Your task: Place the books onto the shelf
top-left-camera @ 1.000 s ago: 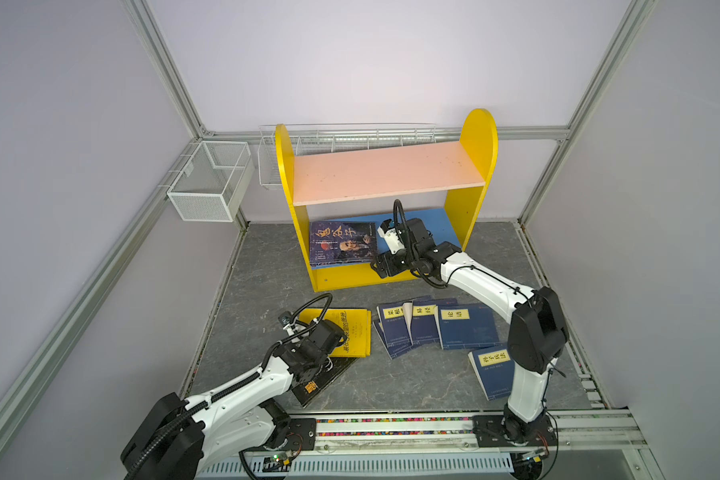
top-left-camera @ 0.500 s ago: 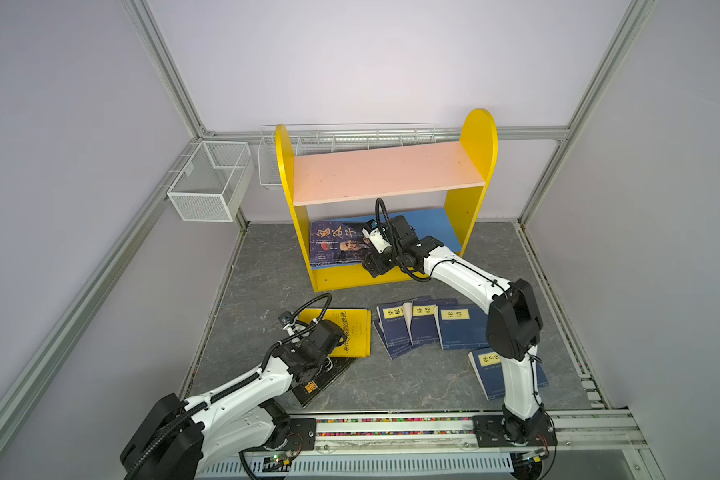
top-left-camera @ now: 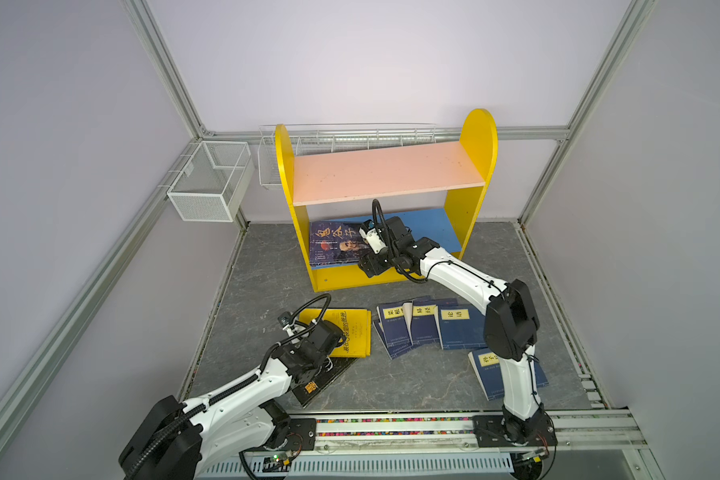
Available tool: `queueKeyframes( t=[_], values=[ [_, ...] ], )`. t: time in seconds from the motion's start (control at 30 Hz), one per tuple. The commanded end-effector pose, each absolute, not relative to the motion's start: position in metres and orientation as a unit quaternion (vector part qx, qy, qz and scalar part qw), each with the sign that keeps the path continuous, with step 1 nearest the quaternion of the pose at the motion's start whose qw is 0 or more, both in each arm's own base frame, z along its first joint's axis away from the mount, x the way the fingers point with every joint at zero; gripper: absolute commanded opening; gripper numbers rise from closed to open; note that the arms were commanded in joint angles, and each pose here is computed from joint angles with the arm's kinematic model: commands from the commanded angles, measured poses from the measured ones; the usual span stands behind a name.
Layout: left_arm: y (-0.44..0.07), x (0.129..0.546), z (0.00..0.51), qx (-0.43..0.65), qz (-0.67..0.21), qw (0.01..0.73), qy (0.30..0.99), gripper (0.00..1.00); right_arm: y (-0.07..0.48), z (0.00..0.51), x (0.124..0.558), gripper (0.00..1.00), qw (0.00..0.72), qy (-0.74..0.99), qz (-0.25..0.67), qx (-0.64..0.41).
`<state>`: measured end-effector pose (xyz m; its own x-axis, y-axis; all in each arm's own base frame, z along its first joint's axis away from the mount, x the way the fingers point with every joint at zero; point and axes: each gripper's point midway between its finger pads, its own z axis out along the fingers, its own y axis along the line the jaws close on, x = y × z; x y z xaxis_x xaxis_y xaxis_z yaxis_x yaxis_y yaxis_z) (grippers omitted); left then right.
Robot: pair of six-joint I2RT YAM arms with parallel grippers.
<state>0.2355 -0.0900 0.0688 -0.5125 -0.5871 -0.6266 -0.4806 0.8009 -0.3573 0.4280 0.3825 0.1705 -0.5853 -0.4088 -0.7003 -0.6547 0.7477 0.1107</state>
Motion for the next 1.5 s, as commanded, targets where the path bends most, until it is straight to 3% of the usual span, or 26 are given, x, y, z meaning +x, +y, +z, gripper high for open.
queueKeyframes(
  t=[0.0, 0.33, 0.53, 0.73, 0.87, 0.97, 1.03, 1.13, 1.27, 1.47],
  values=[
    [-0.086, 0.224, 0.053, -0.304, -0.057, 0.359, 0.880, 0.79, 0.395, 0.137, 0.413, 0.81, 0.289, 0.886, 0.207, -0.298],
    [-0.087, 0.224, 0.052, -0.304, -0.057, 0.358, 0.881, 0.79, 0.398, 0.127, 0.413, 0.75, 0.278, 0.895, 0.215, -0.276],
    [-0.092, 0.229, 0.060, -0.289, -0.065, 0.365, 0.882, 0.80, 0.397, 0.130, 0.408, 0.78, 0.279, 0.893, 0.225, -0.271],
    [-0.093, 0.251, 0.119, -0.268, -0.102, 0.393, 0.874, 0.81, 0.365, 0.179, 0.404, 0.80, 0.327, 0.876, 0.256, -0.244],
    [-0.095, 0.277, 0.160, -0.273, -0.191, 0.395, 0.856, 0.77, 0.338, 0.202, 0.393, 0.80, 0.347, 0.871, 0.258, -0.231],
    [-0.112, 0.298, 0.181, -0.246, -0.255, 0.375, 0.856, 0.56, 0.321, 0.208, 0.379, 0.80, 0.351, 0.871, 0.258, -0.225],
    [-0.129, 0.310, 0.188, -0.213, -0.268, 0.356, 0.870, 0.36, 0.311, 0.207, 0.369, 0.80, 0.349, 0.874, 0.255, -0.222],
    [-0.150, 0.324, 0.190, -0.182, -0.283, 0.330, 0.882, 0.18, 0.296, 0.203, 0.357, 0.80, 0.344, 0.879, 0.246, -0.218],
    [-0.152, 0.342, 0.191, -0.185, -0.270, 0.335, 0.883, 0.04, 0.278, 0.195, 0.347, 0.80, 0.342, 0.886, 0.235, -0.208],
    [-0.137, 0.362, 0.196, -0.219, -0.228, 0.367, 0.875, 0.00, 0.263, 0.187, 0.337, 0.80, 0.339, 0.890, 0.230, -0.201]
  ],
)
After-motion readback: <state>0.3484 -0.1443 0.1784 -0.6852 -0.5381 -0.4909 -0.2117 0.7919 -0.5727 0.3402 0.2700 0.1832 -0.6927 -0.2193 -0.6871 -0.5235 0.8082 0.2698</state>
